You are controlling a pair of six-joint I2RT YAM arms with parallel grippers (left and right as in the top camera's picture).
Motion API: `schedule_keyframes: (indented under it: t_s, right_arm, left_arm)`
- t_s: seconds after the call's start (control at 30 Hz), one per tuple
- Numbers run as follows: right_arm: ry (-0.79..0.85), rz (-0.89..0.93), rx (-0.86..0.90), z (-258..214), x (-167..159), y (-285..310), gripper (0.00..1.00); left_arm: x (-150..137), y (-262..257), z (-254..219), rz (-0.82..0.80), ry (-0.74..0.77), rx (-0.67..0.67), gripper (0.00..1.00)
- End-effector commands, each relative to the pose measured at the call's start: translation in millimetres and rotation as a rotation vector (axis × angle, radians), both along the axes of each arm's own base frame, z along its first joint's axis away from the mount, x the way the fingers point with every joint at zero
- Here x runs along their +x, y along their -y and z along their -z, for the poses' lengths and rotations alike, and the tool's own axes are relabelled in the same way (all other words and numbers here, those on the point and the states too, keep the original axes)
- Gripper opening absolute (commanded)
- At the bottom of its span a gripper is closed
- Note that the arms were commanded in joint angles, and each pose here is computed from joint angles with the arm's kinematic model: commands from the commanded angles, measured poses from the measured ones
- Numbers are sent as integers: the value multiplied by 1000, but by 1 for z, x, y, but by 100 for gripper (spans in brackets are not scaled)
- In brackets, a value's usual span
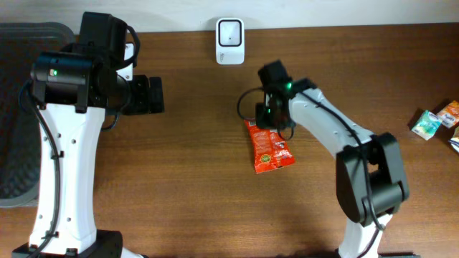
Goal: Scan the item barcode
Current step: 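Regrasp the red bag with the right gripper, then flip the red bag over and lift it with the right gripper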
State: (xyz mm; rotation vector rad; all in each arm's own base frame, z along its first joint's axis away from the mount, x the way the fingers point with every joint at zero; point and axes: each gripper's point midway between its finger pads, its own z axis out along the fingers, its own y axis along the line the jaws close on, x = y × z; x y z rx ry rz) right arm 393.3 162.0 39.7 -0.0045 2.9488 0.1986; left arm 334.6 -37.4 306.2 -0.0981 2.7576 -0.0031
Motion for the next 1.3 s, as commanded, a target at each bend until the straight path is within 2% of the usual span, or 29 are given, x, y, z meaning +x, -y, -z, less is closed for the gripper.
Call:
schedule_keyframes:
  t_s: [0.0, 0.1, 0.17, 0.2, 0.27, 0.37, 0.47, 0.6, 0.7, 0.77, 0.8, 0.83, 0.9, 0.97, 1.07, 1.27]
  right_arm:
    - [-70, 11, -7, 40, -17, 4, 14]
    - [-70, 11, -7, 32, -16, 4, 6]
    - [-91, 32, -15, -22, -18, 17, 4]
    - [-96, 16, -18, -49, -22, 22, 8]
    - [-161, -99, -18, -74, -46, 23, 26]
    - [-331, -133, -38, -41, -93, 20, 27]
    - [-334, -152, -35, 10, -109, 17, 26]
    - [-196, -171, 134, 15, -78, -17, 26]
    - [33, -155, 216, 3, -23, -39, 27]
    - [39, -142, 225, -4, -18, -36, 28]
    - [15, -126, 217, -9, -19, -29, 37]
    - [-16, -91, 208, -24, -17, -16, 42]
    - [-7, -43, 212, -43, -3, 1, 62]
    - [27, 25, 279, -49, 18, 24, 99]
    - [-10, 31, 343, -31, 15, 22, 99]
    - [-130, 186, 388, 51, 0, -11, 99]
  left_arm:
    - [1, -2, -1, -14, 5, 6, 99]
    - [1, -2, -1, -14, 5, 6, 99]
    - [1, -2, -1, -14, 5, 6, 99]
    - [1, -2, -1, -14, 5, 6, 99]
    - [1, -3, -1, -16, 6, 6, 99]
    - [1, -3, -1, -16, 5, 6, 99]
    - [1, -3, -1, -15, 5, 6, 99]
    - [1, -3, -1, -15, 5, 6, 99]
    - [1, -3, -1, -15, 5, 6, 99]
    - [1, -3, -1, -15, 5, 6, 99]
    - [1, -3, -1, -15, 6, 6, 99]
    - [1, -3, -1, -15, 5, 6, 99]
    - [1, -3, -1, -15, 5, 6, 99]
    - [1, -3, -1, -15, 5, 6, 99]
    - [1, -3, -1, -15, 5, 6, 99]
    - [1, -3, -1, -15, 5, 6, 99]
